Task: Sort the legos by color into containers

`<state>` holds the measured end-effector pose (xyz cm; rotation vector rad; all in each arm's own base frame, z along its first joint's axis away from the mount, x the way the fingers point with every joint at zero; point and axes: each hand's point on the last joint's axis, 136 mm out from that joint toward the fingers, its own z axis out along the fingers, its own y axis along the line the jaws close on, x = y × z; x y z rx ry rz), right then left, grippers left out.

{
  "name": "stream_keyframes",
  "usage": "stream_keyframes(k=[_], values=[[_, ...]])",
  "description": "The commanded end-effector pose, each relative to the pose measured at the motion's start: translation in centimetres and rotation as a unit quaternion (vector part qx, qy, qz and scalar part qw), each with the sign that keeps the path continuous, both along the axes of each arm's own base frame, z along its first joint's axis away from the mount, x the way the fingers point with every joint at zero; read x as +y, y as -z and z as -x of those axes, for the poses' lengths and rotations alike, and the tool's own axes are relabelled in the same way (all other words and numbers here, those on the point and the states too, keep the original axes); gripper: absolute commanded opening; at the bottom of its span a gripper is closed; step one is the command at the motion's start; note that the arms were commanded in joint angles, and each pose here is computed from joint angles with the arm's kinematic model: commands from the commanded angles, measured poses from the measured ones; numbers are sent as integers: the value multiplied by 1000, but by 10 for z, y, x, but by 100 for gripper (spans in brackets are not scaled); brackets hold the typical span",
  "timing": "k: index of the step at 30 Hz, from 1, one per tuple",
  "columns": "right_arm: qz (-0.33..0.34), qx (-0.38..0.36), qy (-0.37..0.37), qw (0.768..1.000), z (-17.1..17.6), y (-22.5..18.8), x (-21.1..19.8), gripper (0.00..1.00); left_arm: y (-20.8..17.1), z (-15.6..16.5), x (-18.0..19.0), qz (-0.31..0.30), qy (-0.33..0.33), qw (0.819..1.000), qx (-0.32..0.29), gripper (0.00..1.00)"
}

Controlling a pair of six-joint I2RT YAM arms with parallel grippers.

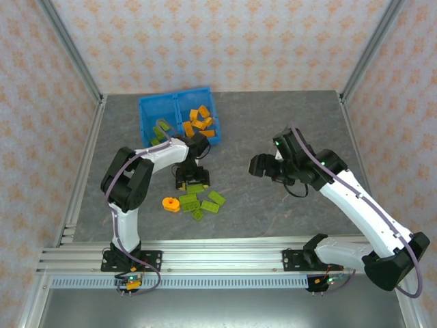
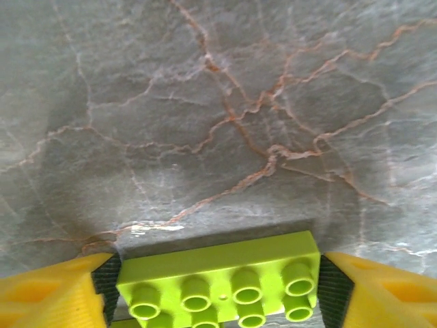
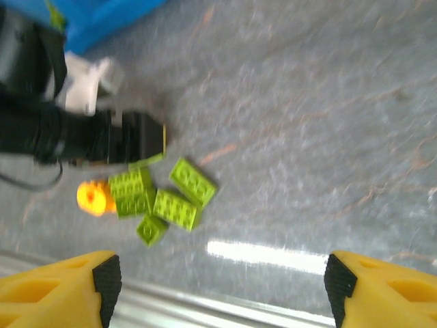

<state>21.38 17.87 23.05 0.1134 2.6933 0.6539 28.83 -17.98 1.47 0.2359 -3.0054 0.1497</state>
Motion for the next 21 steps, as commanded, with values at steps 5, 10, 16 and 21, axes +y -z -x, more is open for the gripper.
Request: stream_keyframes(k=[5,10,16,21], values=[[-22,101,-79,991,50,24,10,77,29,16,-2,-24,23,999,36,60],[-32,81,-59,994,37,23,16,77,5,-2,1,-36,25,999,-15,55],[-32,59,-50,996,22,17,21,77,-62,-41,16,-63,14,991,-120,54],[-38,50,-57,996,13,10,31,76,-129,-79,60,-114,-35,968,-220,53]])
